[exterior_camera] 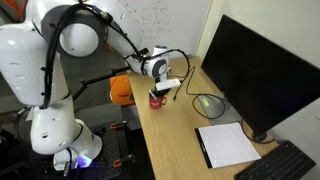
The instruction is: Move the cup towards you
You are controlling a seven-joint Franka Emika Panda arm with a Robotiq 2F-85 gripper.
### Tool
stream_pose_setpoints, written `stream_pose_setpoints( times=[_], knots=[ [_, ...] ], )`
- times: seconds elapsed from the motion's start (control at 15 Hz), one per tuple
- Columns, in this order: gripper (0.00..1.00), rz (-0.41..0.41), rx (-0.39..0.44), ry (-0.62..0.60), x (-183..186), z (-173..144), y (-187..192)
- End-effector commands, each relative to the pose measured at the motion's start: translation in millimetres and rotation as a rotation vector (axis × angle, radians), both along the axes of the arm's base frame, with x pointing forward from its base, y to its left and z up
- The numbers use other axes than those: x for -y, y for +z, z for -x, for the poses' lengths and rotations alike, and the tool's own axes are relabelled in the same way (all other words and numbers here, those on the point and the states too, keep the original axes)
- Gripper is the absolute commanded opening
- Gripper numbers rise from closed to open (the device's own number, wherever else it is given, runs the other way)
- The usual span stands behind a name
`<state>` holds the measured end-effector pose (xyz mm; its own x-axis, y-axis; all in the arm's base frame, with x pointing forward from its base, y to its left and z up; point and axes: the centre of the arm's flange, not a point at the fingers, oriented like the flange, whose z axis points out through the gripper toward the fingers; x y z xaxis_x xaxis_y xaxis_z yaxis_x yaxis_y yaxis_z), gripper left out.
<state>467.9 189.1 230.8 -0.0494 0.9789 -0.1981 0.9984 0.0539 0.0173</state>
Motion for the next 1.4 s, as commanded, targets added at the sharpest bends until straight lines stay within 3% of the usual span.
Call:
stream_pose_setpoints(
  times=[0.0, 0.13, 0.53, 0.6, 0.67, 0.93, 1.27, 1.33],
  knots=[
    [0.02, -0.027, 0.147, 0.14, 2.7, 16.5, 4.0],
    [0.02, -0.078, 0.193, 0.169, 4.9, 21.4, 9.5],
    [0.02, -0.163, 0.144, 0.086, 22.6, 21.8, 15.9],
    [0.32, -0.176, 0.132, 0.062, 25.2, 20.1, 17.2],
    [0.33, -0.194, 0.116, 0.041, 27.5, 18.8, 19.0],
    [0.62, -0.254, 0.069, -0.106, 32.6, 14.9, 36.1],
    [0.99, -0.266, -0.01, -0.341, 49.0, 18.8, 99.8],
    [1.0, -0.263, -0.043, -0.391, 56.0, 20.6, 115.8]
  ],
)
